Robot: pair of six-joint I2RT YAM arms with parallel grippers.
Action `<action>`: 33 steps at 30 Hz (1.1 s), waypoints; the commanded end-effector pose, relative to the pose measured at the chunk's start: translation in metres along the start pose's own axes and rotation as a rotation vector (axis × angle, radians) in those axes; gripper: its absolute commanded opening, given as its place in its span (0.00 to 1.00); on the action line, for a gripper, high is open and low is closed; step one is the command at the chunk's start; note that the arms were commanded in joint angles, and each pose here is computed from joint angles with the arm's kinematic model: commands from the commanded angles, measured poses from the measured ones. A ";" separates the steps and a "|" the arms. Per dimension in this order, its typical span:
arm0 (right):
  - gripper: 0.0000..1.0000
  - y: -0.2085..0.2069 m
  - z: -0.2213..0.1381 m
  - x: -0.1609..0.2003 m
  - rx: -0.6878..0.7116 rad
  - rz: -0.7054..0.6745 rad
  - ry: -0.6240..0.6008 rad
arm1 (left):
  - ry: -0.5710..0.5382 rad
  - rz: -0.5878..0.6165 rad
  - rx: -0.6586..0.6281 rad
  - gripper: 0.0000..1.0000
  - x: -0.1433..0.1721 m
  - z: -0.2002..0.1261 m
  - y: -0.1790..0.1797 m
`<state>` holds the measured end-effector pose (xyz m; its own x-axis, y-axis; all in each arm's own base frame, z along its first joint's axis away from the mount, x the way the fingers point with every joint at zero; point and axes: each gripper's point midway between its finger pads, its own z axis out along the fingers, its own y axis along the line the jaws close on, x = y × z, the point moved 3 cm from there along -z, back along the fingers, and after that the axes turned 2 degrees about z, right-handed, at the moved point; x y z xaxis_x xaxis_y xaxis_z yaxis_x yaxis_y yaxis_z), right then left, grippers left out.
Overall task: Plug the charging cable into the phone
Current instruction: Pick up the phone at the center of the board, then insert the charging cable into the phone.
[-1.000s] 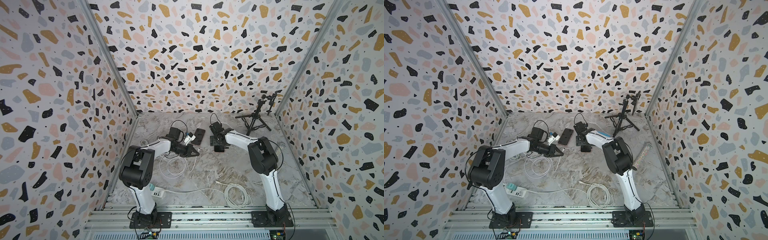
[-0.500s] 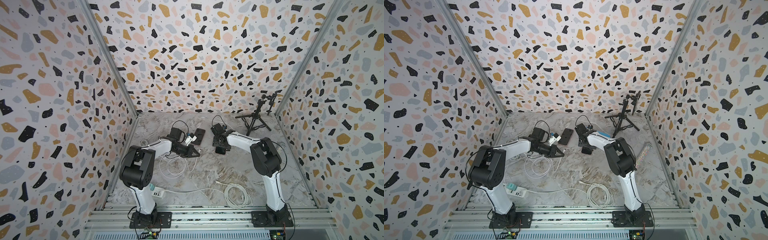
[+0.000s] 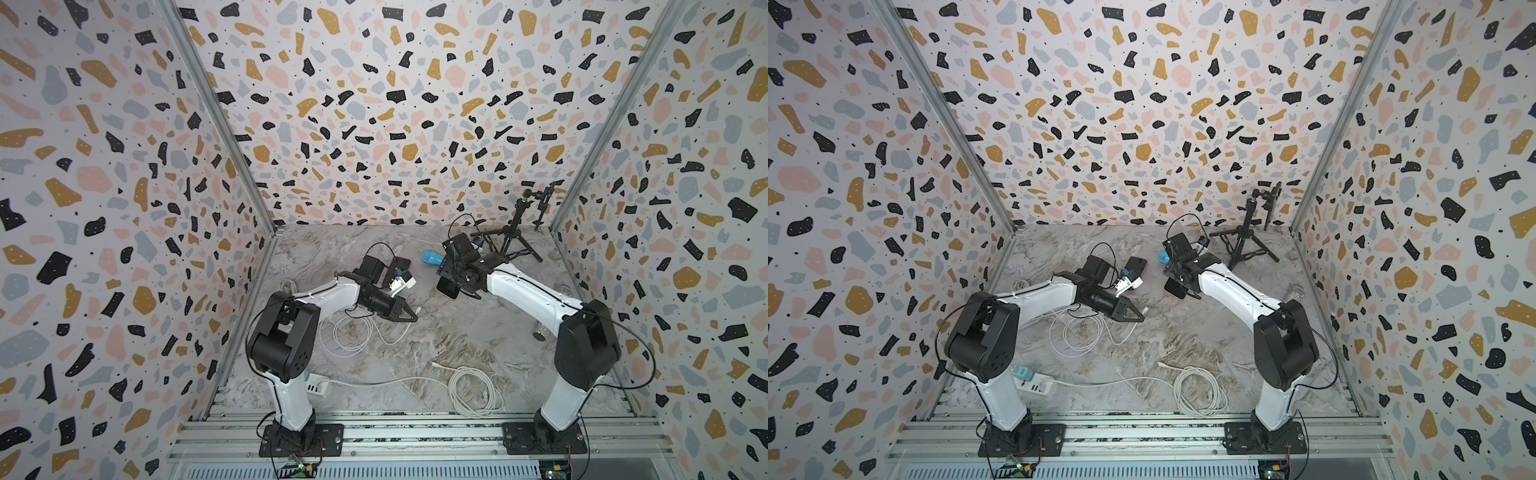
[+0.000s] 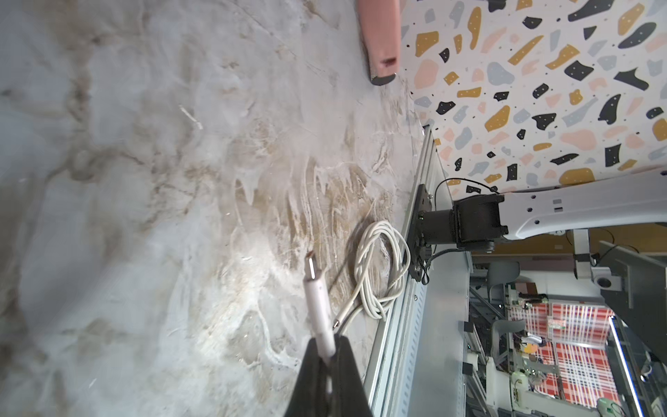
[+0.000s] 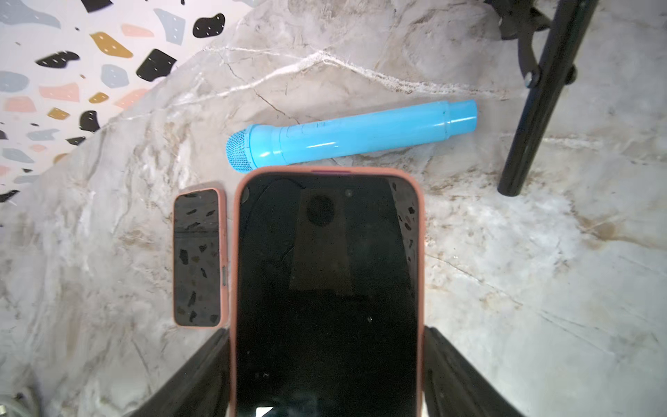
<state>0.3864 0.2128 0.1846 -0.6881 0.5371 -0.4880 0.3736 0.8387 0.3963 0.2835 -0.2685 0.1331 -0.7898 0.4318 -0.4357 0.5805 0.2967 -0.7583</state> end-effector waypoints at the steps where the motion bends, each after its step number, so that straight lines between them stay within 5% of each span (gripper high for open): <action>1: 0.75 0.004 -0.005 0.009 -0.067 0.125 0.044 | 0.009 0.076 0.066 0.00 -0.007 0.002 -0.019; 19: 0.72 0.014 -0.006 0.023 -0.150 0.211 0.066 | 0.024 0.024 0.128 0.00 -0.008 0.013 -0.024; 33: 0.71 0.024 -0.017 0.030 -0.198 0.211 0.087 | 0.027 0.018 0.043 0.00 -0.008 0.014 -0.011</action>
<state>0.3636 0.2402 0.1509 -0.6914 0.6554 -0.3041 0.4467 0.7186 0.5331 0.2759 -0.2840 0.1385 -0.7777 0.4599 -0.4285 0.5750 0.2449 -0.7807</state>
